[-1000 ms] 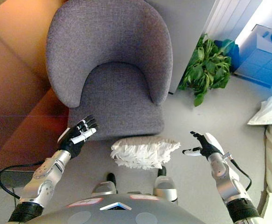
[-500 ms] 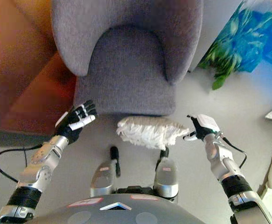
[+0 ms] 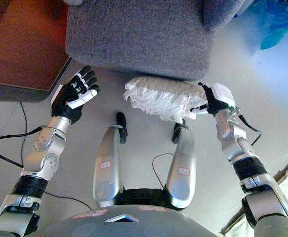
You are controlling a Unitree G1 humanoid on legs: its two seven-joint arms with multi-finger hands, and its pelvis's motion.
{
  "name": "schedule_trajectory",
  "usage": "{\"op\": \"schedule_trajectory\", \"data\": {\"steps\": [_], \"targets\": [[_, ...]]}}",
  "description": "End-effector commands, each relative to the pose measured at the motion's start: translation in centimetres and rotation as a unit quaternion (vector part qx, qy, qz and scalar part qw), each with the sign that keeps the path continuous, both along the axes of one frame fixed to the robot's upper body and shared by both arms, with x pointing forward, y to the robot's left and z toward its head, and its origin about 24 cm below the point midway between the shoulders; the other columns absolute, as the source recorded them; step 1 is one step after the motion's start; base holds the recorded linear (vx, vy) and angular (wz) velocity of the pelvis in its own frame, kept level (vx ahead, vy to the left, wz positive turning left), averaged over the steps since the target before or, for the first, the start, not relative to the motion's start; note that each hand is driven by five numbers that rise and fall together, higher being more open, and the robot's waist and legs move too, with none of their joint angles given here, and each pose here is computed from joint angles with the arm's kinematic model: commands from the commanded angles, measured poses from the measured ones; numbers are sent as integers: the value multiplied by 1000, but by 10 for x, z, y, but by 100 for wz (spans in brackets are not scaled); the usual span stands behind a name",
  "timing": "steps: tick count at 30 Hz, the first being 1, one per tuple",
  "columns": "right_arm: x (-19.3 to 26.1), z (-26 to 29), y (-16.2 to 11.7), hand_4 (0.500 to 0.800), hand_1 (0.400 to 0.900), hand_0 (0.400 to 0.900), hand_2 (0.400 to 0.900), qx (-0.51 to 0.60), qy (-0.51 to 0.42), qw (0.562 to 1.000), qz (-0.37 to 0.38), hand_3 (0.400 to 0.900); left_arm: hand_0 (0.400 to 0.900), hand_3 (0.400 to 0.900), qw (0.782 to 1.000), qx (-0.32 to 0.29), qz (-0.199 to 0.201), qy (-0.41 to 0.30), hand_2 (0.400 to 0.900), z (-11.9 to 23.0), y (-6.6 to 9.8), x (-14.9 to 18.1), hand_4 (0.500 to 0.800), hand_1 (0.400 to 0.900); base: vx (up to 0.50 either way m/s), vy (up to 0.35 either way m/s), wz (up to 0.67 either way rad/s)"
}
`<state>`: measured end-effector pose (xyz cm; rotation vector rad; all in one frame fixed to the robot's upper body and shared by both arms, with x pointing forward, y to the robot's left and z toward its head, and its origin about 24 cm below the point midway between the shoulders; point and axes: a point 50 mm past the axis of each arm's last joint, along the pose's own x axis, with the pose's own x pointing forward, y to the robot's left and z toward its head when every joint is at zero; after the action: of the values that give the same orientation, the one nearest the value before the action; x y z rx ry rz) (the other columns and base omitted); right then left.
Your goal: Pick up the pillow and put it on the sofa.
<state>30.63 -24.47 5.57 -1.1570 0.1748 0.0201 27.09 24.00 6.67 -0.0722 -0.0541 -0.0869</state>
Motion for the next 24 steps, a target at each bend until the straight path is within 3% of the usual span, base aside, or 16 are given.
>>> {"op": "schedule_trajectory", "data": {"steps": [1, 9, 18, 24], "targets": [[14, 41, -4, 800, 900, 900, 900, -25, -96, 995, -11, 900, 900, 900, 991, -22, -26, -132, 900, 46, -12, 1, 800, 900, -74, -42, 2], [26, 65, 1, 800, 900, 900, 900, -56, -126, 990, -8, 900, 900, 900, 986, -27, -25, -162, 900, 57, -14, -1, 800, 900, -30, -22, 1], [33, 70, 1, 800, 900, 900, 900, 7, -72, 997, 1, 900, 900, 900, 984, -23, -21, -176, 900, 67, -8, -3, 800, 900, 10, -40, 7], [39, 79, 1, 800, 900, 900, 900, 5, -96, 995, -5, 900, 900, 900, 984, -18, -25, -174, 900, 69, -9, -2, 800, 900, 45, -42, 4]]}}
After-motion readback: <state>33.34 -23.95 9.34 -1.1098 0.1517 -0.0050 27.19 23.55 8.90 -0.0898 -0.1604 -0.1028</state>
